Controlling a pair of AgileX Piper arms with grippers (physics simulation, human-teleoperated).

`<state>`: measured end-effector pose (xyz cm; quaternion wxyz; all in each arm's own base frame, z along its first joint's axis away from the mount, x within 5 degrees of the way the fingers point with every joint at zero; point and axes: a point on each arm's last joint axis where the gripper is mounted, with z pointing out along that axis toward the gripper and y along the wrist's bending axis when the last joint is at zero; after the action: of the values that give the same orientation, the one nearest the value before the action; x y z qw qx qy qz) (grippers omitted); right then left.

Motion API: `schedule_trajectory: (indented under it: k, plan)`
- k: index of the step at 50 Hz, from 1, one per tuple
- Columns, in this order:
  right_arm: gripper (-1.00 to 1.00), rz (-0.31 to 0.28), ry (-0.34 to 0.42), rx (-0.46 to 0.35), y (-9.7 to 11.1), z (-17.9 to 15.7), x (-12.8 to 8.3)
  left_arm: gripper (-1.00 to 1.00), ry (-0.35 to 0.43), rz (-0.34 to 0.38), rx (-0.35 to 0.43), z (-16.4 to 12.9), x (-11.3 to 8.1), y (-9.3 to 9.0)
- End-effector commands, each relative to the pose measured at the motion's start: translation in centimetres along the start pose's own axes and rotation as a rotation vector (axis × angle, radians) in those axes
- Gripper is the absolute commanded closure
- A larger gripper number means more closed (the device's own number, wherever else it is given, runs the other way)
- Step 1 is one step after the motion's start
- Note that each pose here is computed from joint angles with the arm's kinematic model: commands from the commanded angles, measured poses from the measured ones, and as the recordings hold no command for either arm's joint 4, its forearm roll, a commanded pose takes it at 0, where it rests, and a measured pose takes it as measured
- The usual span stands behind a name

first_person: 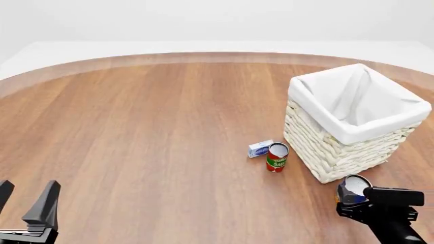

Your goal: Pick up the alphabet soup and the cream cheese box, and put them in the basket.

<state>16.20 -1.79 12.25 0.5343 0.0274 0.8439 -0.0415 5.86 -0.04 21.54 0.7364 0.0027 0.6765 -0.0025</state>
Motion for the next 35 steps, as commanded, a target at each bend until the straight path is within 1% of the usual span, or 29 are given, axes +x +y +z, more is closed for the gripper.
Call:
schedule_trajectory:
  k: [1,11,24,25,35]
  plan:
    - [-1.00,-0.001,0.004,0.001,0.0,0.8,0.8,-1.00,0.000,0.000,0.000,0.0,0.0,0.0]
    - [-1.00,0.003,0.011,0.000,0.1,1.3,1.5,-1.00,0.000,0.000,0.000,0.0,0.0,0.0]
    - [-1.00,0.001,-0.002,-0.002,0.1,1.2,1.2,-1.00,0.000,0.000,0.000,0.0,0.0,0.0]
    - [1.00,0.001,-0.004,-0.002,0.1,1.1,1.1,-1.00,0.000,0.000,0.000,0.0,0.0,0.0]
    - [1.00,-0.001,-0.025,-0.009,0.2,0.4,0.1,-1.00,0.000,0.000,0.000,0.0,0.0,0.0]
